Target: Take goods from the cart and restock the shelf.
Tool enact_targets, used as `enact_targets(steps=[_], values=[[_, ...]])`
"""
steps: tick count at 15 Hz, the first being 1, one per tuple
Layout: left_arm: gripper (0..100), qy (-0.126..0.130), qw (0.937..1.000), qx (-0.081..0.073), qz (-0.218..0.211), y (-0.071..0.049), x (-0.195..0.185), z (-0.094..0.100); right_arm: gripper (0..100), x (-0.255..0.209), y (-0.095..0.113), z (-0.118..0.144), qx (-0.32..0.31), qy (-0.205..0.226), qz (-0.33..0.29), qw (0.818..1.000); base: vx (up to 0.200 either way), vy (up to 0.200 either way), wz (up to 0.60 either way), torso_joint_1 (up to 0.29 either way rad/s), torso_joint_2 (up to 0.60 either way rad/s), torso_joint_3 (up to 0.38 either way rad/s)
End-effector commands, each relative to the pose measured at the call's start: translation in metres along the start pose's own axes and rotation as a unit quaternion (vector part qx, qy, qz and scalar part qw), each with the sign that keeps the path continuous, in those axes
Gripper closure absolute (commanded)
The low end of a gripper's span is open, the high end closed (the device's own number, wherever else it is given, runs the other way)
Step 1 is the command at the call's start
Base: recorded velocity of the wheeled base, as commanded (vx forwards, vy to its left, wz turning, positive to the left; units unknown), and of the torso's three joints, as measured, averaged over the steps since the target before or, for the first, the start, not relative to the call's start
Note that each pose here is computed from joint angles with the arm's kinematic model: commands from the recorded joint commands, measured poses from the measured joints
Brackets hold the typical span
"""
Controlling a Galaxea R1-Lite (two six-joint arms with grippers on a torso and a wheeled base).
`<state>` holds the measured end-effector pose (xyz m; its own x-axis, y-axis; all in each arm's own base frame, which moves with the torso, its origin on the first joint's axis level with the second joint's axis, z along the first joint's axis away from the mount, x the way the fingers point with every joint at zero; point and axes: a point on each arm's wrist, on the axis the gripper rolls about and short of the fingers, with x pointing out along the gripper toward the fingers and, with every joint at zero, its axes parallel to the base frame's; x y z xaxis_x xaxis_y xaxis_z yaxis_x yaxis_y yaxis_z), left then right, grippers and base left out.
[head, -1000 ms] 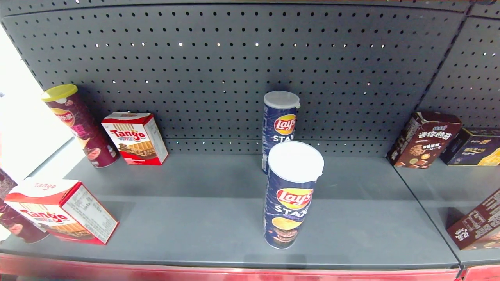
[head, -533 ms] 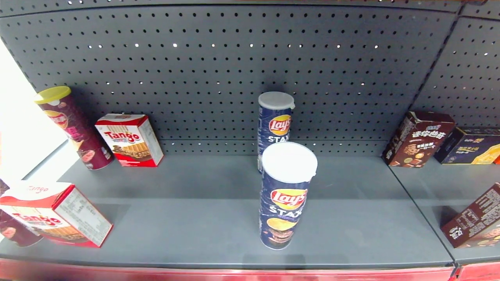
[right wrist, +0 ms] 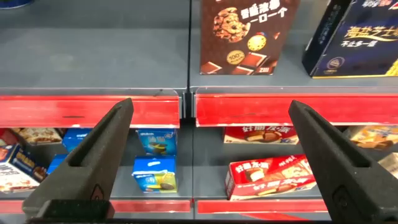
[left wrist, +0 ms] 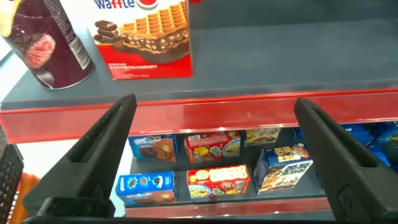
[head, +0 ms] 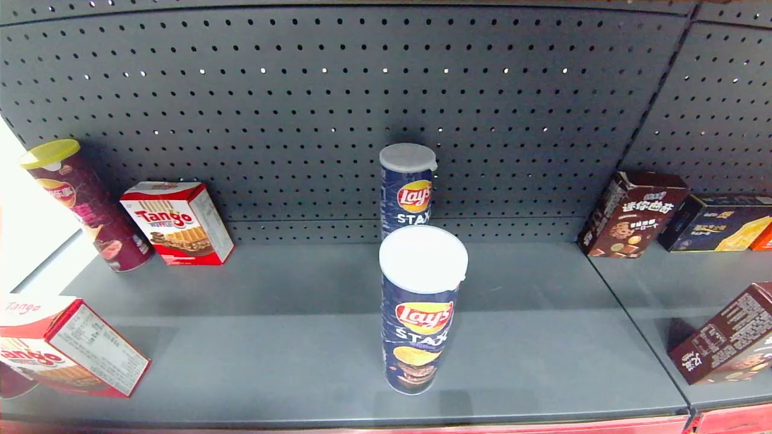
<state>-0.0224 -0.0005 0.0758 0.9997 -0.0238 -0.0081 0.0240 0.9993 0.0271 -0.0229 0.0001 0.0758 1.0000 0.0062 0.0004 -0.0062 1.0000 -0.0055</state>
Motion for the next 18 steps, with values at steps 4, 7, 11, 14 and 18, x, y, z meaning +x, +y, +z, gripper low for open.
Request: enact_targets(steps=[4, 7, 11, 14, 18], values=[[0, 0.0, 1.0, -0.001, 0.0, 0.0, 0.0, 0.0, 0, 0.0, 0.0, 0.0001, -0.001, -0.001, 0.001, 1.0, 0.0, 0.0, 0.0, 0.0, 0.0, 0.0], [0, 0.0, 1.0, 0.001, 0.0, 0.0, 0.0, 0.0, 0, 0.0, 0.0001, -0.0001, 0.0, 0.0, 0.002, 1.0, 0.0, 0.0, 0.0, 0.0, 0.0, 0.0], [0, 0.0, 1.0, -0.001, 0.0, 0.0, 0.0, 0.0, 0, 0.0, 0.0, -0.0001, 0.0, 0.0, 0.002, 1.0, 0.0, 0.0, 0.0, 0.0, 0.0, 0.0], [0, 0.0, 1.0, 0.001, -0.001, -0.0001, 0.0, 0.0, 0, 0.0, 0.0, -0.0001, 0.0, 0.0, 0.002, 1.0, -0.133, 0.0, 0.0, 0.003, 0.0, 0.002], [0, 0.0, 1.0, 0.0, -0.001, -0.0001, 0.0, 0.0, 0, 0.0, 0.0, -0.0001, 0.0, 0.0, 0.002, 1.0, 0.0, 0.0, 0.0, 0.0, 0.0, 0.0]])
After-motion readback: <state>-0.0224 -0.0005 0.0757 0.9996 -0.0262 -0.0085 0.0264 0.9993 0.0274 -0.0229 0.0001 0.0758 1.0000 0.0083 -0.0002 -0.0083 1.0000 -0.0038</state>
